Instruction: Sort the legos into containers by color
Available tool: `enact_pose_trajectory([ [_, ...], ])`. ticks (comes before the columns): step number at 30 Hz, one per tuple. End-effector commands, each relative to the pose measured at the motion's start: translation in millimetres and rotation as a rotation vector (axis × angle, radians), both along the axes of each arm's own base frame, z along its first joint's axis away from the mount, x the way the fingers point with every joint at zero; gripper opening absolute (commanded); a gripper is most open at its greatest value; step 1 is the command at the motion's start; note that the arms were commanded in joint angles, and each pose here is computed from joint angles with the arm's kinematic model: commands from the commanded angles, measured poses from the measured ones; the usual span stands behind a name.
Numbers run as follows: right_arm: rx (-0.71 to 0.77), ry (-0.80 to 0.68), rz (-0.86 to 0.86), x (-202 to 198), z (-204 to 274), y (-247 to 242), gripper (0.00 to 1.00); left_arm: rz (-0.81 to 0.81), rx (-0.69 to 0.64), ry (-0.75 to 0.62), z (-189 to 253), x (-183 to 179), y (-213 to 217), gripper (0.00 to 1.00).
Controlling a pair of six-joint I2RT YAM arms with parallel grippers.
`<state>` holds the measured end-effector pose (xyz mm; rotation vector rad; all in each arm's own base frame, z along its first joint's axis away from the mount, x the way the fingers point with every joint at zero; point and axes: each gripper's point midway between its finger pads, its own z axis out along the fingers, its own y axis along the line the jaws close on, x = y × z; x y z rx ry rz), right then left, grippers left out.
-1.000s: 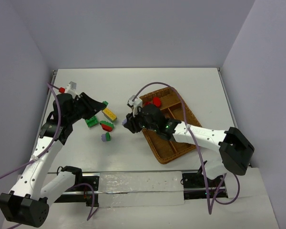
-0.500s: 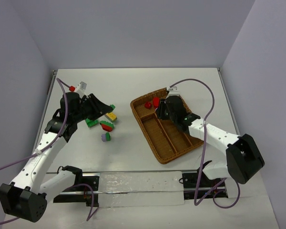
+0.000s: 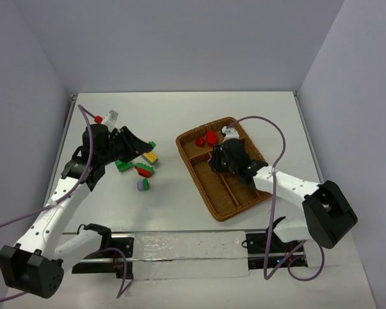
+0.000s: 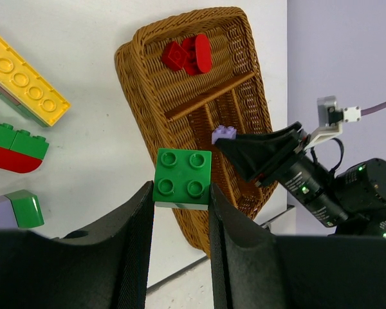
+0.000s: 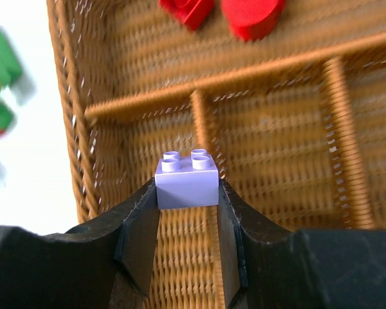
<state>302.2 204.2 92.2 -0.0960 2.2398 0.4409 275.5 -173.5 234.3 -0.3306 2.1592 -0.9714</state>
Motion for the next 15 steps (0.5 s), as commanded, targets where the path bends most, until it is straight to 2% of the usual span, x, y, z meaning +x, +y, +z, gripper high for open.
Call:
enact_pose_trajectory([
  [1, 0.045, -0.042, 0.085, -6.8, 10.6, 21.1, 0.06, -0.027, -0.013, -0.044, 9.3, 4.4, -5.6, 0.0],
  [5, 0.04, -0.052, 0.156, -12.6, 14.0, 38.0, 0.23, -0.057, 0.004, -0.003, -0.5, 3.4, -11.2, 0.0],
  [6, 0.028, -0.053, 0.159, -12.6, 14.4, 40.4, 0.32, -0.065, 0.014, 0.01, -3.6, 3.0, -13.0, 0.0],
  [7, 0.012, -0.047, 0.163, -14.2, 12.7, 42.1, 0.5, -0.073, 0.025, 0.023, -8.1, 3.6, -15.7, 0.0],
  [8, 0.005, -0.047, 0.157, -12.5, 13.0, 42.3, 0.53, -0.075, 0.029, 0.028, -9.1, 4.2, -16.6, 0.0],
  [9, -0.003, -0.045, 0.15, -10.9, 12.1, 42.6, 0.65, -0.083, 0.036, 0.033, -10.6, 3.5, -19.8, 0.0],
  [10, -0.01, -0.045, 0.14, -9.8, 12.2, 41.1, 0.71, -0.088, 0.041, 0.04, -13.0, 4.1, -21.7, 0.0],
  [12, -0.006, -0.051, 0.132, -8.3, 15.6, 41.2, 0.82, -0.106, 0.041, 0.041, -13.9, 2.1, -27.5, 0.0],
  [15, -0.009, -0.072, 0.114, -7.9, 27.3, 36.5, 0.84, -0.133, 0.044, 0.042, -14.8, 0.5, -36.2, 0.0],
])
